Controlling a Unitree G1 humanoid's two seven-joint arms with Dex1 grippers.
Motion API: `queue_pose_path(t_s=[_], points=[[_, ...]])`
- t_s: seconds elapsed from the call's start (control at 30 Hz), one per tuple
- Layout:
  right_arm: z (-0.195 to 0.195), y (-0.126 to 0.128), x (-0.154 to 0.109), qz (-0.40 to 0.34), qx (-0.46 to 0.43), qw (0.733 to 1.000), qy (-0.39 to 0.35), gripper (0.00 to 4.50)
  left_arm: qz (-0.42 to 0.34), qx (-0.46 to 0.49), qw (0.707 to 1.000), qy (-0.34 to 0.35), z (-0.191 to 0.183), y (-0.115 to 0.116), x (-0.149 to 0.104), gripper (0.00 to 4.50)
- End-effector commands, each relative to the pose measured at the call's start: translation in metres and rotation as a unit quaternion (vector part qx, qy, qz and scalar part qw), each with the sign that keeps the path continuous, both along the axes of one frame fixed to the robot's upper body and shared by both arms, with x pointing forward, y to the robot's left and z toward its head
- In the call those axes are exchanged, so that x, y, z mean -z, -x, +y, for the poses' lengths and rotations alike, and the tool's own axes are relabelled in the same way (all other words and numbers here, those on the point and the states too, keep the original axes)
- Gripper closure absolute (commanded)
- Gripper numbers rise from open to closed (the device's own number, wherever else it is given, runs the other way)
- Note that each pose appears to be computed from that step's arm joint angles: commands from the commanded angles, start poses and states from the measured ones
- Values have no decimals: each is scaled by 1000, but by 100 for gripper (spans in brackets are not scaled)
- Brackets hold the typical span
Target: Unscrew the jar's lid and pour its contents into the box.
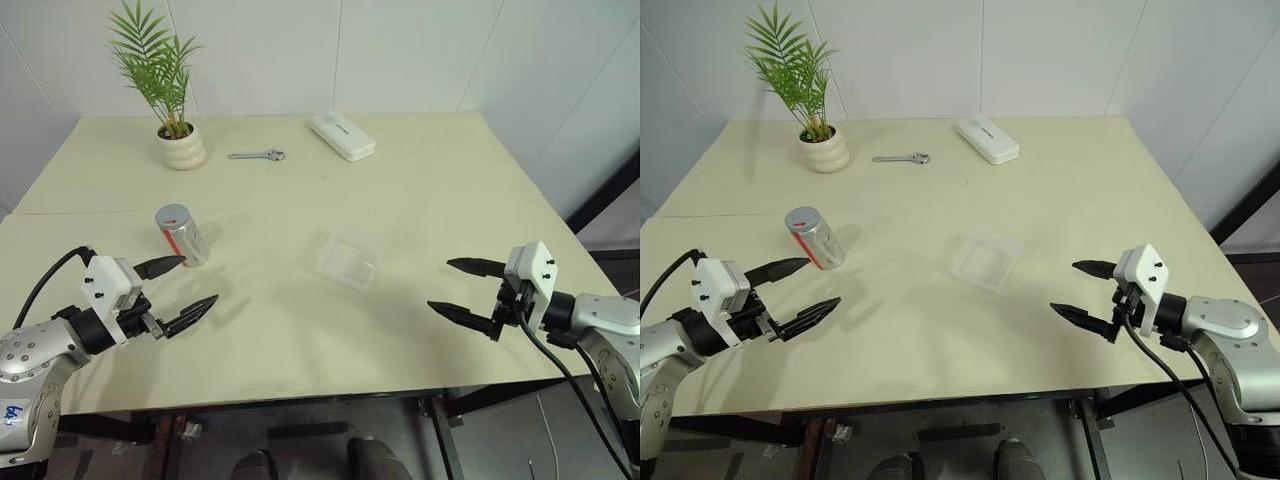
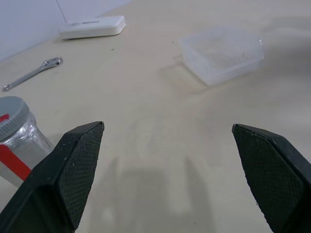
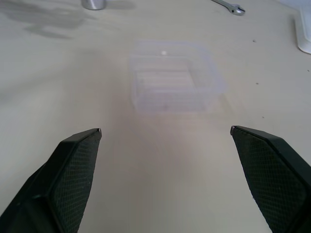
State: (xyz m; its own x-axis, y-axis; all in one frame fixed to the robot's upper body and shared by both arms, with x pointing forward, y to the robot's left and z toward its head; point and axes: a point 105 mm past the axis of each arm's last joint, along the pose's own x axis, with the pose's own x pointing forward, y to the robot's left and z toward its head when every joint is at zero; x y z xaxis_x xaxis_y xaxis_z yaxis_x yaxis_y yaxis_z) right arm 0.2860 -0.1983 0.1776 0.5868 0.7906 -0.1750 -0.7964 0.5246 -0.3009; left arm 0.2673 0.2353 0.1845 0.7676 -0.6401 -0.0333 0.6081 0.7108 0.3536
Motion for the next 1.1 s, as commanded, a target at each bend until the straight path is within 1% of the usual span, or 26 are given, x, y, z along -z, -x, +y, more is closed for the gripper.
queue_pose_path(t_s=[0.03, 0.23, 0.3, 0.37, 0.4, 0.43, 0.47, 0.5, 0.57, 0.63, 0.77, 0.83, 0.9, 1.0, 1.1], points=[[6, -1, -10, -20, -11, 1000, -8, 1, -25, -25, 999, -5, 5, 4, -4, 0], [14, -10, -12, -22, -25, 999, -10, 1, -36, -73, 997, 7, 9, 10, 3, 0], [21, -14, -19, -30, -36, 999, -25, 1, -45, -114, 992, 17, 14, 14, 9, 0], [32, -20, -29, -40, -48, 997, -46, 1, -55, -186, 980, 48, 28, 15, 13, 0], [43, -19, -37, -53, -73, 994, -61, 1, -59, -231, 968, 75, 36, 15, 15, 0], [53, -17, -45, -67, -97, 990, -73, 1, -61, -256, 960, 93, 39, 15, 17, 0], [61, -13, -49, -76, -114, 987, -79, 1, -61, -268, 956, 102, 40, 16, 18, 0], [67, -13, -58, -79, -122, 984, -105, 1, -57, -279, 953, 105, 41, 15, 21, 0], [82, -6, -66, -80, -159, 977, -119, 1, -57, -289, 951, 97, 42, 12, 23, 0], [95, -2, -75, -87, -187, 970, -127, 1, -64, -304, 945, 104, 47, 5, 20, 0], [108, -9, -85, -106, -193, 965, -144, 1, -78, -310, 941, 116, 51, -11, 14, 0], [117, -8, -87, -110, -199, 962, -148, 1, -81, -300, 943, 119, 49, -15, 11, 0], [123, -10, -89, -115, -207, 960, -152, 1, -84, -288, 947, 118, 41, -26, 8, 0], [134, -10, -89, -118, -215, 956, -162, 1, -83, -309, 941, 113, 46, -36, 10, 0], [141, -7, -87, -120, -219, 954, -168, 1, -81, -310, 940, 115, 46, -40, 12, 0]])
